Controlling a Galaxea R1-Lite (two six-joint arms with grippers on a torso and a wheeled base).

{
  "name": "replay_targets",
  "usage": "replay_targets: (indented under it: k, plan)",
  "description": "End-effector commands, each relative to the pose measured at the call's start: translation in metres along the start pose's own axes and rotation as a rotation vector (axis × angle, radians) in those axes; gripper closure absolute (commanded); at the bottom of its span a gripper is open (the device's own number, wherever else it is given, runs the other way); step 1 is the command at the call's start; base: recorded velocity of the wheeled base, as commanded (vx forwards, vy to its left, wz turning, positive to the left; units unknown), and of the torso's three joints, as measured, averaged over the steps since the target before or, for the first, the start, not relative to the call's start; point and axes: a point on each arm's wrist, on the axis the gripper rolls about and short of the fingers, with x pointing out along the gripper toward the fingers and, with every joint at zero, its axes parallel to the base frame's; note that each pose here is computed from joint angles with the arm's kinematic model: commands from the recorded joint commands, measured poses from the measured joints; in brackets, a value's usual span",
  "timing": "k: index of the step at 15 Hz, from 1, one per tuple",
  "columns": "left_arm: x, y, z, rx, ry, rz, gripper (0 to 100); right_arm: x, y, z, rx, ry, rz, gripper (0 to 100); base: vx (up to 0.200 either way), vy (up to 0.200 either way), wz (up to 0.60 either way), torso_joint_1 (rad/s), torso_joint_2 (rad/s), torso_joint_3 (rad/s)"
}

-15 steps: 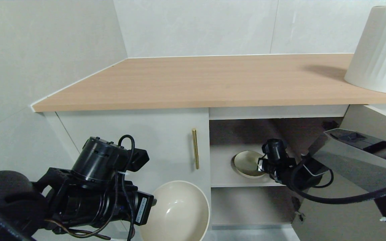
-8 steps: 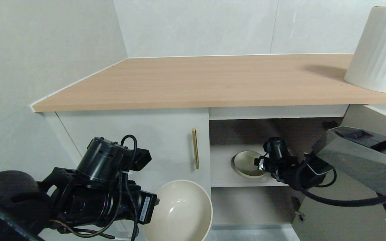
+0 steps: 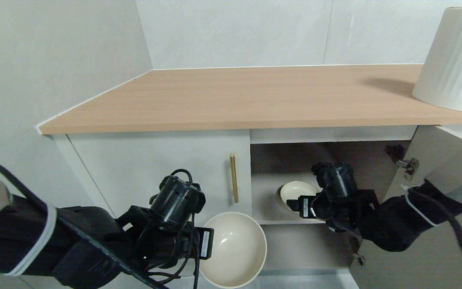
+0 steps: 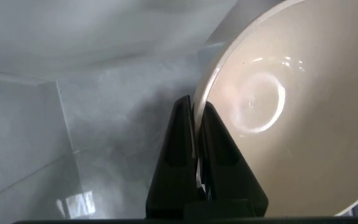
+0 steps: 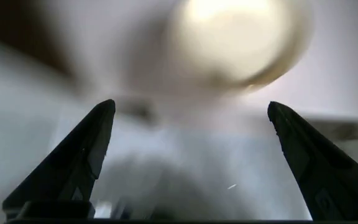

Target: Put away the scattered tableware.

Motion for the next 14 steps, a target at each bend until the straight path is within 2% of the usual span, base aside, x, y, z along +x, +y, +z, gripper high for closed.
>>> replay_targets:
  k: [1, 4, 6, 9, 12, 14]
  plan:
    - [0.016, -0.007, -0.008, 0.024, 0.048, 0.014, 100, -0.058, 0.023, 0.009, -0.039, -0.010, 0.134, 0, 0.000, 0.000, 0.00, 0.000, 0.00, 0.000]
    - [0.029, -0.009, -0.016, 0.036, 0.090, 0.029, 100, -0.102, 0.034, 0.002, -0.098, 0.111, 0.272, 0, 0.000, 0.000, 0.00, 0.000, 0.00, 0.000]
    - [0.029, -0.011, -0.016, 0.025, 0.090, 0.024, 100, -0.108, 0.039, -0.006, -0.130, 0.169, 0.288, 0, 0.000, 0.000, 0.00, 0.000, 0.00, 0.000]
    - [0.025, -0.014, -0.014, 0.017, 0.077, 0.015, 100, -0.099, 0.048, -0.034, -0.241, 0.263, 0.291, 0, 0.000, 0.000, 0.00, 0.000, 0.00, 0.000]
    - [0.020, -0.017, -0.013, 0.023, 0.066, 0.001, 100, -0.079, 0.052, -0.050, -0.262, 0.324, 0.260, 0, 0.000, 0.000, 0.00, 0.000, 0.00, 0.000]
    - [0.015, -0.021, -0.015, 0.036, 0.063, -0.013, 100, -0.071, 0.055, -0.054, -0.263, 0.331, 0.247, 0, 0.000, 0.000, 0.00, 0.000, 0.00, 0.000]
